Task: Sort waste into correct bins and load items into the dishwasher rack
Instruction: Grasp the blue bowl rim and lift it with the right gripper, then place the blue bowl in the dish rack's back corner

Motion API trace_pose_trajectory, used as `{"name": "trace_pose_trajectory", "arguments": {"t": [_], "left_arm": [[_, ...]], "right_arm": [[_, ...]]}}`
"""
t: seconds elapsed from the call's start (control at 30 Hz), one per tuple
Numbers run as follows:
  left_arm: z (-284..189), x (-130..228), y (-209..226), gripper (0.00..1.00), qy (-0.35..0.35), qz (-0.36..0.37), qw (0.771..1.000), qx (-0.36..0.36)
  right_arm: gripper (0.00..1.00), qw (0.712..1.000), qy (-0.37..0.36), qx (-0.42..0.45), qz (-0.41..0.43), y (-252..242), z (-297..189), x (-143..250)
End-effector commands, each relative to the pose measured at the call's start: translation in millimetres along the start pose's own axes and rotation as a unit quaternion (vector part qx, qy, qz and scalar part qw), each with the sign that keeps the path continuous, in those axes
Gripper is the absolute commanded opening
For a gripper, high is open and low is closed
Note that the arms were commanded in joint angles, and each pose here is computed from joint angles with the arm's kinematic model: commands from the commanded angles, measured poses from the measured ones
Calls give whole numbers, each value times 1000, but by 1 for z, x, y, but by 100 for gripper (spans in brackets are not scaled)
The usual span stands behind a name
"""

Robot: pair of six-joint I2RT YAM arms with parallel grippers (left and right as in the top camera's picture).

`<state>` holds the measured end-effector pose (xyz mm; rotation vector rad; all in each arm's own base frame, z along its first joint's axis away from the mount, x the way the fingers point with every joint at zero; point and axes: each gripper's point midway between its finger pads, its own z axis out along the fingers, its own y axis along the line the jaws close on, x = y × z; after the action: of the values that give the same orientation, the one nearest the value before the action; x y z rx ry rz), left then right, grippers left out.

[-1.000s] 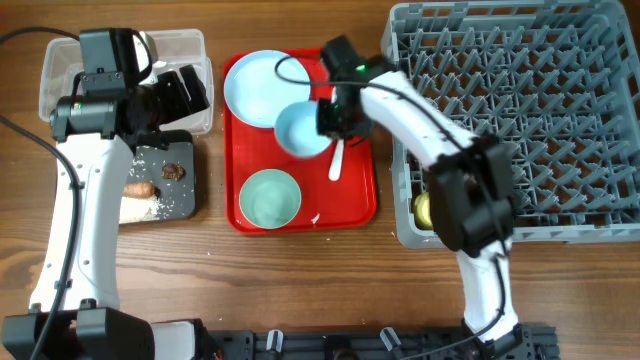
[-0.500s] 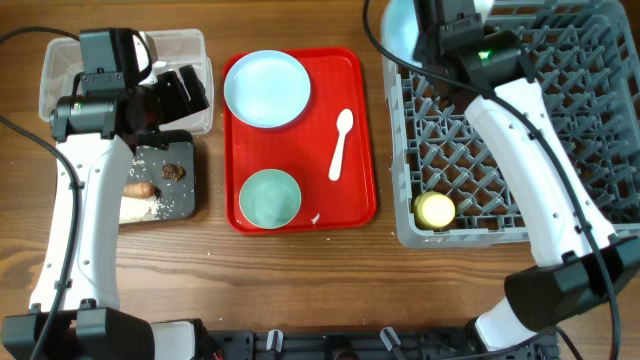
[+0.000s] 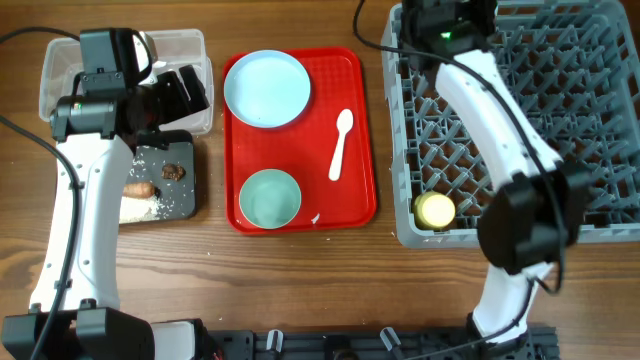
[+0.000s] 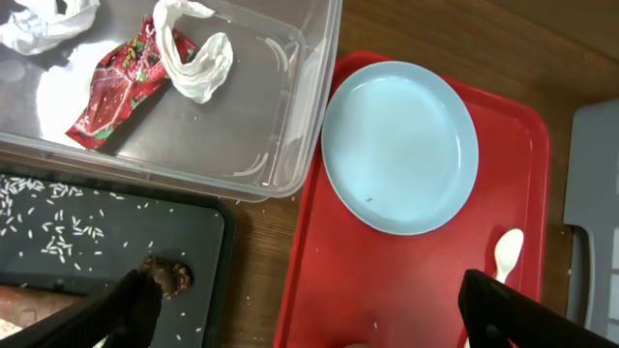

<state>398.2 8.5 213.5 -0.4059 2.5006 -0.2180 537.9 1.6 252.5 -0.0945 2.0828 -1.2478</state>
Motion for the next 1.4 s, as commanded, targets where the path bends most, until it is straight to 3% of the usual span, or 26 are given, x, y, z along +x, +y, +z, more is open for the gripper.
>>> {"name": "trace_pose_trajectory", "arguments": {"t": [0.0, 0.33, 0.8, 1.37], "left_arm": [[-2, -5, 2, 100, -7, 4, 1000, -3], [-2, -5, 2, 100, -7, 5, 1000, -3], [-2, -5, 2, 100, -7, 4, 1000, -3], [-2, -5, 2, 100, -7, 5, 1000, -3]], "right_arm": [[5, 988, 14, 22, -151, 17, 10, 4], [4, 988, -2, -6, -154, 41, 11, 1], [4, 996, -25, 3, -81, 44, 21, -13], [5, 990, -11, -9, -141, 85, 28, 3]]}}
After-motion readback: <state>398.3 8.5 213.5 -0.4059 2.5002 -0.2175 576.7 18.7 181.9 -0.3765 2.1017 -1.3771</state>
